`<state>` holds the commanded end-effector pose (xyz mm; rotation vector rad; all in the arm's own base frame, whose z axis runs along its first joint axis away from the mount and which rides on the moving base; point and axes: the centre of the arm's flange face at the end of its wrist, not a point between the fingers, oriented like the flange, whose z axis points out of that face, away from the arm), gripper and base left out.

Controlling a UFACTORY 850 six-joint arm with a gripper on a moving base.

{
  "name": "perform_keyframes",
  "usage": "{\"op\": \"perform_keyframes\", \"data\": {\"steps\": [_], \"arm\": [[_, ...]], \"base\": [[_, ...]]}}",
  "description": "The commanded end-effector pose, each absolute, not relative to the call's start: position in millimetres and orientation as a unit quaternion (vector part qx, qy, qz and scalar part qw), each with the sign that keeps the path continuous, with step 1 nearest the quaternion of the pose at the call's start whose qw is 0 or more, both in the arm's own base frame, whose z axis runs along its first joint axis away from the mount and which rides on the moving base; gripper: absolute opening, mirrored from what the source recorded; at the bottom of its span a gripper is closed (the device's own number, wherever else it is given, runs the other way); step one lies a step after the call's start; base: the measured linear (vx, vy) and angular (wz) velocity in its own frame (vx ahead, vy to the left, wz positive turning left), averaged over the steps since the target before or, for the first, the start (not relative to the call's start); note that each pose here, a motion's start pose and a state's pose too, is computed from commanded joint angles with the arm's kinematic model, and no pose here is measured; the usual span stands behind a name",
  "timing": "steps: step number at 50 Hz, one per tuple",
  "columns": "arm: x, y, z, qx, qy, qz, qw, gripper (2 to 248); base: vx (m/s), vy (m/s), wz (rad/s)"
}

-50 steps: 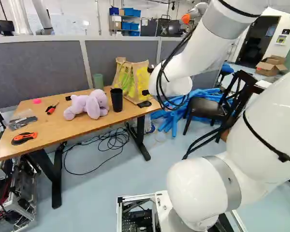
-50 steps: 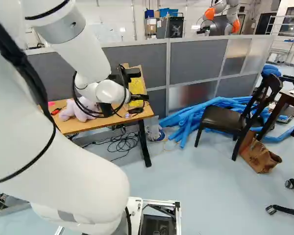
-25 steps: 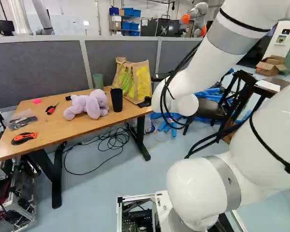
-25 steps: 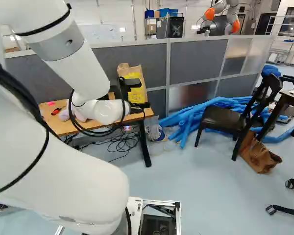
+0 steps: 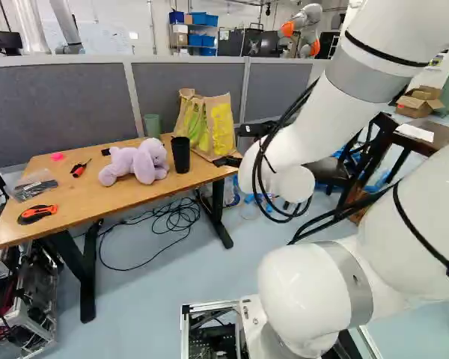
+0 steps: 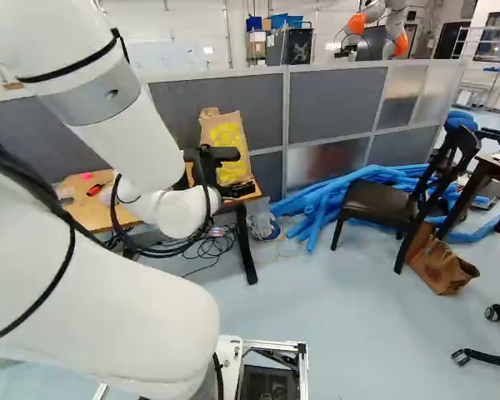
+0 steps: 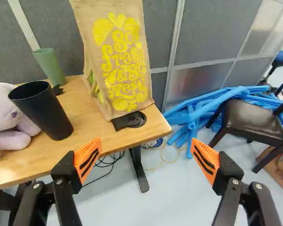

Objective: Pick up the bag on the ground and place it on the table

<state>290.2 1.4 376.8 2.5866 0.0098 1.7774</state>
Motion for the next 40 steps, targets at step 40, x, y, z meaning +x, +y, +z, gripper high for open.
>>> {"op": "perform_keyframes", "data": {"steps": [40], "arm": [[270.3,0.0,365.6,0.814,0.000,0.581,0.000,247]], "base": [[0.000,0.000,0.000]]}}
